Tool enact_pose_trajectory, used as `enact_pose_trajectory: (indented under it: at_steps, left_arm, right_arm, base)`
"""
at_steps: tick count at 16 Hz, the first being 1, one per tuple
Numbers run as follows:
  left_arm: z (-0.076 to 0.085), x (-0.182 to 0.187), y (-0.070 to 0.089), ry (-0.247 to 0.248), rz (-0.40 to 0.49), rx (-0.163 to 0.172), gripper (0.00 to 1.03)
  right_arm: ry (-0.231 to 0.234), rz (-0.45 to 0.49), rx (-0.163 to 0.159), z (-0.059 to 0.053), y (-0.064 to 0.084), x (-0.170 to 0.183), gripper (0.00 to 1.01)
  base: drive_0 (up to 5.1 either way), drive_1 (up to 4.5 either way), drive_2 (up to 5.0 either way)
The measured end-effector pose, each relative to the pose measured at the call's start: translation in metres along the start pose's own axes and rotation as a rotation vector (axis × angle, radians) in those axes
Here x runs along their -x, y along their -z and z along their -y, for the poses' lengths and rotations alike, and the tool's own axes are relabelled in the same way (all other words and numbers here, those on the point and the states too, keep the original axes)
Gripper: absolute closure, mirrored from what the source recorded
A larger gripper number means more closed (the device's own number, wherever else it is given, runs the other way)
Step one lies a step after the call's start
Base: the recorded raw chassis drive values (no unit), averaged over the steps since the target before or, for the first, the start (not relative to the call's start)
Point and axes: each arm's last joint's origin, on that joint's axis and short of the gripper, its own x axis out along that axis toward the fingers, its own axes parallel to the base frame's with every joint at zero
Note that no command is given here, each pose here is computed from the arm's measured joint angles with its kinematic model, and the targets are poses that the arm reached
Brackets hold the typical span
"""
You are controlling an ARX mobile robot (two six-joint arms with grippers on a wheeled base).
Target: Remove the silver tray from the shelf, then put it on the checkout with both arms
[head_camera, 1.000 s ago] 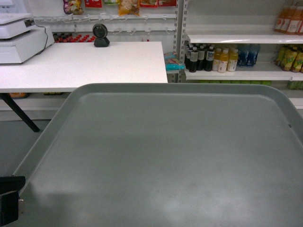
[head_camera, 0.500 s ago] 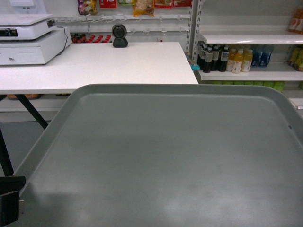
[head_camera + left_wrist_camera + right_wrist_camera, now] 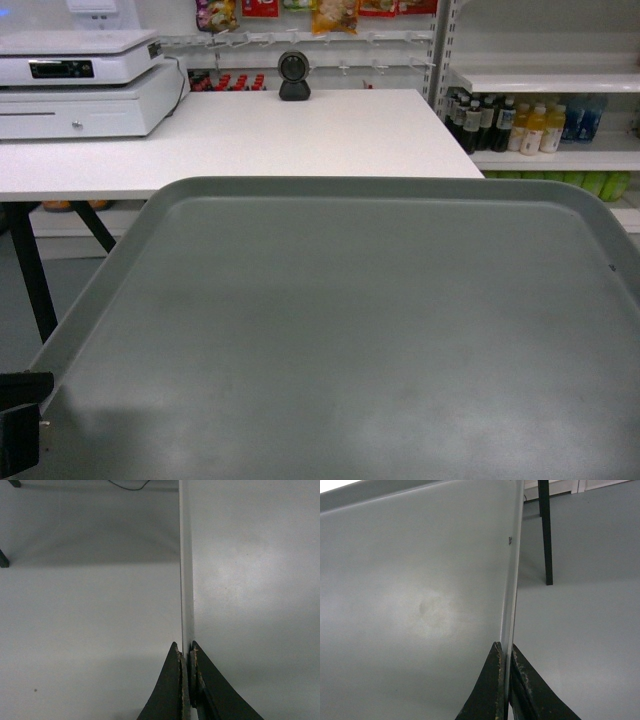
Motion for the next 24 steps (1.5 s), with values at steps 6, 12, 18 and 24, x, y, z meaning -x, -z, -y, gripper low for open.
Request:
enact_pose_trajectory:
  at_steps: [6,12,18,24]
  left_arm:
    - [-0.0004,-0.0001,0.0004,-0.003,-0.005,0.0,1.01]
    - [-0.0002,0.0004,-0.0005,0.0,0.005,0.001,1.01]
    - [-0.0003,0.0,0.0001,-0.002,-0.002,0.0,1.01]
    - [-0.0002,0.0,-0.0002,0.0,0.002,0.001,1.01]
  right_arm:
    - [-0.002,0.001,0.0,-0.0001,-0.0001,0.0,0.98]
    - [-0.002,0.004,0.001,-0.0003,-0.0005,0.0003,0.98]
    - [-0.001,0.0,0.0,-0.0001,0.0,0.0001,0.98]
    - [-0.001,-0.001,0.0,-0.0001,0.0001,0.0,0.98]
  base:
    - [-1.6,0.86,0.9]
    - [0.0,2.14,-2.1]
    - [0.1,4.3,-4.2]
    - [0.1,4.32,-4.1]
